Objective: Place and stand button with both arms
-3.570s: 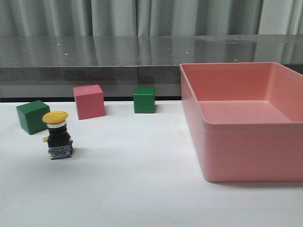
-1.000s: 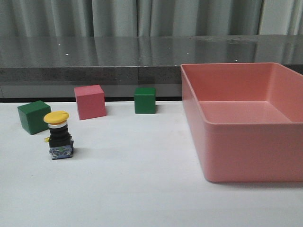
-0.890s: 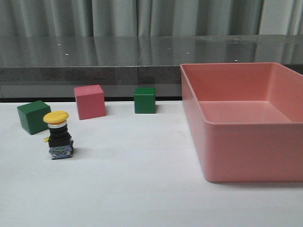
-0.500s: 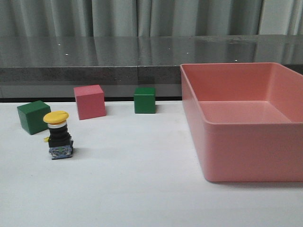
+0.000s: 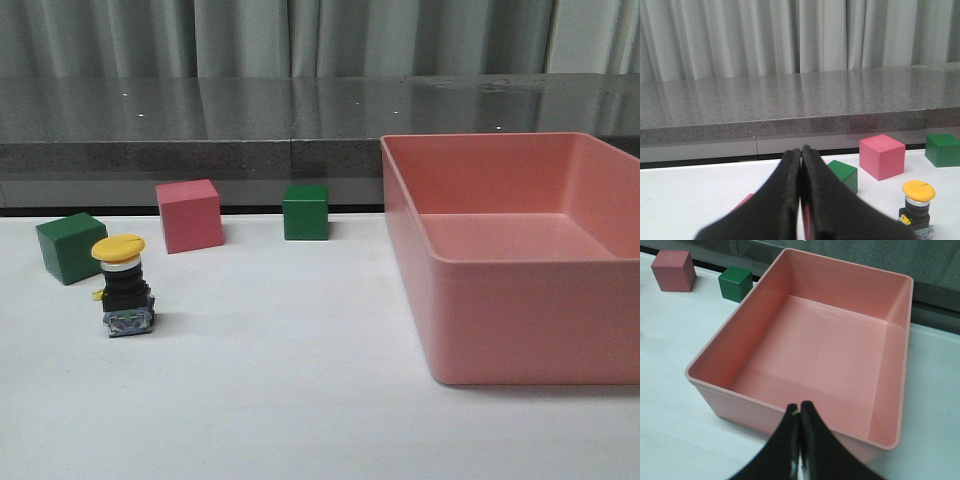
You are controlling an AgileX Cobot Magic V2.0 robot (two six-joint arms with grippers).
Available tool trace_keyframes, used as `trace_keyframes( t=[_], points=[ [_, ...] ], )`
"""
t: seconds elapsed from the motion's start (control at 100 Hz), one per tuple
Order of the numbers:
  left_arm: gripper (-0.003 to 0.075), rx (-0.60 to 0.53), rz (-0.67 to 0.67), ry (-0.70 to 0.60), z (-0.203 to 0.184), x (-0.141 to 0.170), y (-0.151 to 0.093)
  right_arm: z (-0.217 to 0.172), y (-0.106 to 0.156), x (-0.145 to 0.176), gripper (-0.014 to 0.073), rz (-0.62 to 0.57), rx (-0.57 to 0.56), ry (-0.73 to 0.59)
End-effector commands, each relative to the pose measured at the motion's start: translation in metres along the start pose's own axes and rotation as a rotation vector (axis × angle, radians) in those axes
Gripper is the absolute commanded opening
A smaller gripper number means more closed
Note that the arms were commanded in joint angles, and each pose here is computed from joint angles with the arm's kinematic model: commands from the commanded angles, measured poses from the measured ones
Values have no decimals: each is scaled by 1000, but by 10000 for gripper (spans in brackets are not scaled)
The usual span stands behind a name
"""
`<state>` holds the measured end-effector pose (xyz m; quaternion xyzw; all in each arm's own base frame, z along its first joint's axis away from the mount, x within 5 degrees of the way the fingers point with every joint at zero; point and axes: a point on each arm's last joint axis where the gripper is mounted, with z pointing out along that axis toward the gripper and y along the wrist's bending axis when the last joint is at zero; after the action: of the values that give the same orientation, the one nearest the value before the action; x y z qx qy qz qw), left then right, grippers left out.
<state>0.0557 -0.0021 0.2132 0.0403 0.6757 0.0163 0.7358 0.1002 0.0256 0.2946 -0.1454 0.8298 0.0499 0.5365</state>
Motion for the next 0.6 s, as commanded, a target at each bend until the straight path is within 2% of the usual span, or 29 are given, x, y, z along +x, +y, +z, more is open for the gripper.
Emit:
trace_keyframes(
  t=[0.0,0.07,0.18,0.36,0.59],
  points=[
    [-20,-11,-14,-69,-2,6,0,-4,-2,-14,-69,-3,20,-86],
    [-20,-11,-14,-69,-2,6,0,-6,-2,-13,-69,22,27,-112],
    [-20,-11,-14,-69,-2,6,0,-13,-5,-6,-69,94,69,-252],
    [-20,-11,-14,-69,-2,6,0,-23,-2,30,-69,107,104,-479],
    [-20,-11,-14,-69,-2,6,0,-22,1,78,-69,120,144,-564]
  ],
)
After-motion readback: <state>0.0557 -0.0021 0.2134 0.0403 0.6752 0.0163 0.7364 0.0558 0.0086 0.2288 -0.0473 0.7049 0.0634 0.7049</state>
